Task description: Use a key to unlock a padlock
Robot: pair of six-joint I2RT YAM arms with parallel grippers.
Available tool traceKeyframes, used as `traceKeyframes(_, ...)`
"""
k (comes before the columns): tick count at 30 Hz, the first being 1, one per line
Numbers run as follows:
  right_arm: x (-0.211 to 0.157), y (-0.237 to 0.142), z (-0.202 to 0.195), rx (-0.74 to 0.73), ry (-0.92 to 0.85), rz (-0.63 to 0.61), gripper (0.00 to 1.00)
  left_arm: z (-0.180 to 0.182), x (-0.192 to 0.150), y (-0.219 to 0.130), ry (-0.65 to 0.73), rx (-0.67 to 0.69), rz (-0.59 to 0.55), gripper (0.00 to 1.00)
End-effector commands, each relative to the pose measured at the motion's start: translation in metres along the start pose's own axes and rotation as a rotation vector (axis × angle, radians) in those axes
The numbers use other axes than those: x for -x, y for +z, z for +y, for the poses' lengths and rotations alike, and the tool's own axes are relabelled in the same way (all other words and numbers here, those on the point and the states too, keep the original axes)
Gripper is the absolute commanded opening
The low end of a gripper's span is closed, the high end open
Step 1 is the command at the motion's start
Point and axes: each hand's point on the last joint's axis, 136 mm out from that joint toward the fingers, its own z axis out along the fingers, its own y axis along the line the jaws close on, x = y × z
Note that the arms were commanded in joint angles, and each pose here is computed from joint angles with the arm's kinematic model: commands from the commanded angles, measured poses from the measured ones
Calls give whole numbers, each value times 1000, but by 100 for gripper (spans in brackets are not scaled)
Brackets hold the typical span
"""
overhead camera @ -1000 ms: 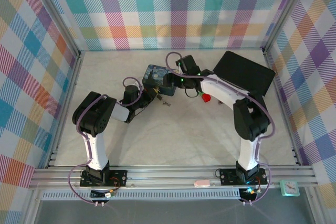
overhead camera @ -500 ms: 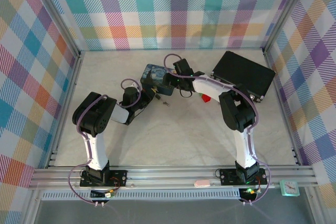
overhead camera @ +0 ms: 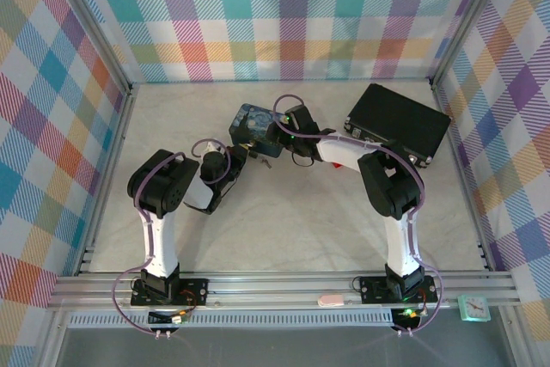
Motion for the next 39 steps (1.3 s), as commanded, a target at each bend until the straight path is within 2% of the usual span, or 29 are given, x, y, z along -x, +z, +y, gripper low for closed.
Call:
traceKeyframes(1,-8,0,-17,-76,-6,29,86,18,15,-12,-14,81,-78,0)
traceKeyframes(5,1,-3,-1,-33,-44,23,86,12,12,-16,3,71,-55,0)
traceKeyframes(9,14,-21,22,35,-135,-4,88,5,-2,-23,32,57,38,0)
traceKeyframes(13,18,-48,40,91,-247,0,100,-2,-22,-38,80,62,167,0)
traceKeyframes(14,17,-55,40,93,-272,8,99,-2,-27,-43,92,75,201,0)
traceKeyframes(21,-4,-99,18,63,-365,43,99,-1,-67,-77,183,134,433,0)
traceKeyframes(25,-15,-117,-5,5,-357,51,99,3,-89,-98,324,261,548,0)
traceKeyframes(29,-19,-126,-21,-27,-334,17,99,-2,-99,-112,540,350,585,0)
traceKeyframes(39,-19,-133,-32,-51,-345,-16,99,8,-127,-93,579,408,655,5)
